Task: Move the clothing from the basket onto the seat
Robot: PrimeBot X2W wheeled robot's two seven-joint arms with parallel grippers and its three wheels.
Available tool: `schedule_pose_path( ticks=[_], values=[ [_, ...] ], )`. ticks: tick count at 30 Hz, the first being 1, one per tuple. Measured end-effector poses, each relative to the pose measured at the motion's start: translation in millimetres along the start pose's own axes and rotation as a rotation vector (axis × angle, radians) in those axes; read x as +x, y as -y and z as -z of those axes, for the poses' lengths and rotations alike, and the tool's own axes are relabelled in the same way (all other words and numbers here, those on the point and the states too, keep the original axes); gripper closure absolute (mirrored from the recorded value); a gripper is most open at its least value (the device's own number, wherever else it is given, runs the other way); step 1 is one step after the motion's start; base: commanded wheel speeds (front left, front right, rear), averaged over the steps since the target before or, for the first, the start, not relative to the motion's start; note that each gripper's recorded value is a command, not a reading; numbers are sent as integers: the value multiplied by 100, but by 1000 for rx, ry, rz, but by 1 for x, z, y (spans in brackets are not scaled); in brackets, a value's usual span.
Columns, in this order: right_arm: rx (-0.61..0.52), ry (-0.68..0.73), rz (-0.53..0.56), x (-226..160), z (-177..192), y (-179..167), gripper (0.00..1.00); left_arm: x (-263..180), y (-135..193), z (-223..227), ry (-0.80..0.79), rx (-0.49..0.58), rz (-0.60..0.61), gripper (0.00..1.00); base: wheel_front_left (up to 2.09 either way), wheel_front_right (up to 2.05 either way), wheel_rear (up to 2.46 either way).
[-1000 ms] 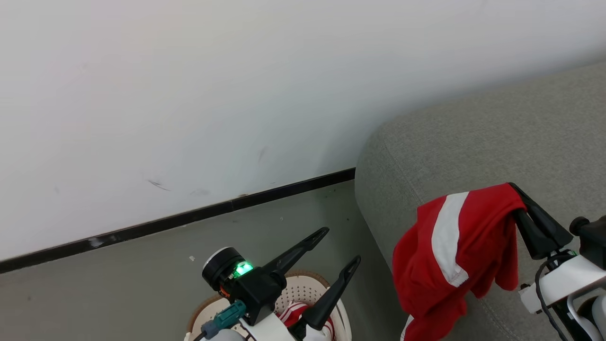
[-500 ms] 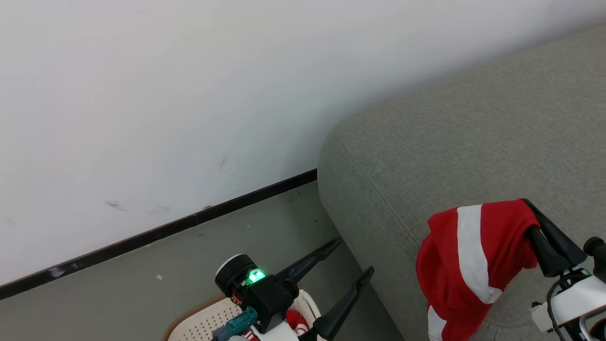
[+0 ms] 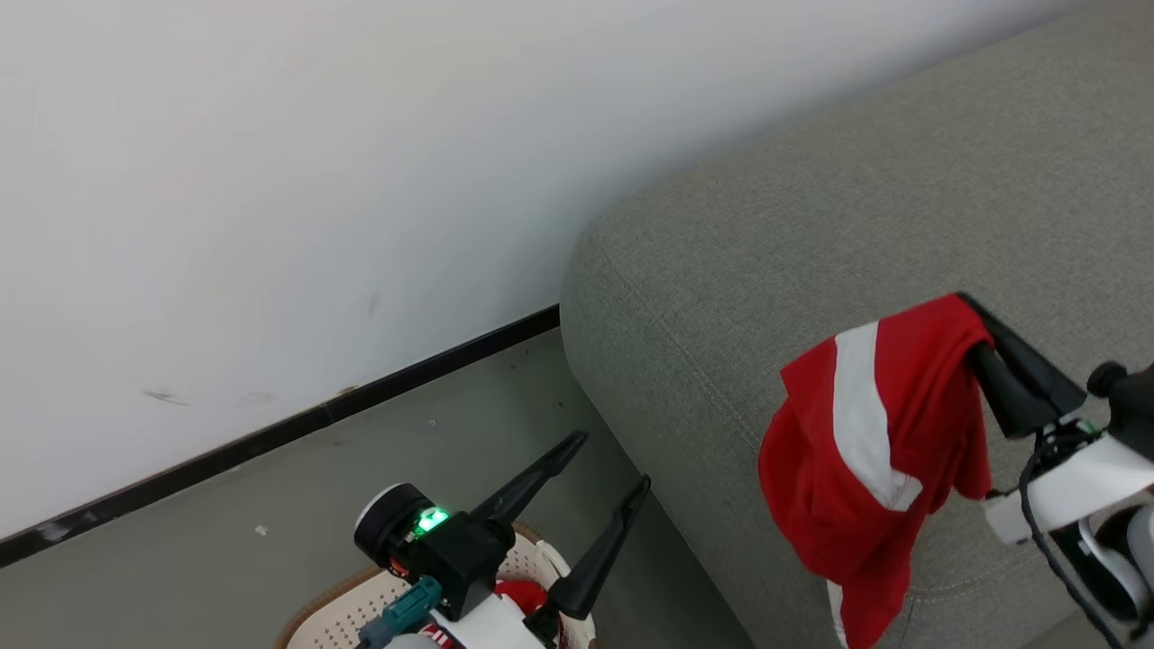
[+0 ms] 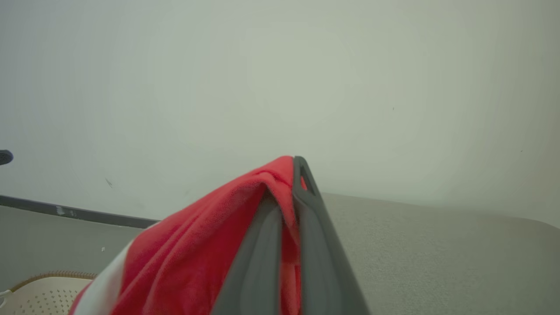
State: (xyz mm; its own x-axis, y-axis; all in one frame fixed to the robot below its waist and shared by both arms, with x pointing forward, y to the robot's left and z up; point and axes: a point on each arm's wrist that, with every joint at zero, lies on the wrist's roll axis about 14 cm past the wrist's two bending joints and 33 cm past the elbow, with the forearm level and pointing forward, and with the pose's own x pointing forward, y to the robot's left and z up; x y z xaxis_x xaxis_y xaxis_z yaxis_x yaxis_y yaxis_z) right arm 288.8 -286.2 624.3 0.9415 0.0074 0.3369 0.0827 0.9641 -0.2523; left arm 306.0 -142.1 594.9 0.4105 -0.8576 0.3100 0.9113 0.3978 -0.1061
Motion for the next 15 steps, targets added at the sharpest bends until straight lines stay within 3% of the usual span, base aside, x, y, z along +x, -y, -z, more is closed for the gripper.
schedule_pose_path(
  ticks=[15],
  values=[
    [4, 171, 125, 102, -63, 72, 100, -9, -51, 0, 20, 16, -134, 0, 0, 0, 0]
  ],
)
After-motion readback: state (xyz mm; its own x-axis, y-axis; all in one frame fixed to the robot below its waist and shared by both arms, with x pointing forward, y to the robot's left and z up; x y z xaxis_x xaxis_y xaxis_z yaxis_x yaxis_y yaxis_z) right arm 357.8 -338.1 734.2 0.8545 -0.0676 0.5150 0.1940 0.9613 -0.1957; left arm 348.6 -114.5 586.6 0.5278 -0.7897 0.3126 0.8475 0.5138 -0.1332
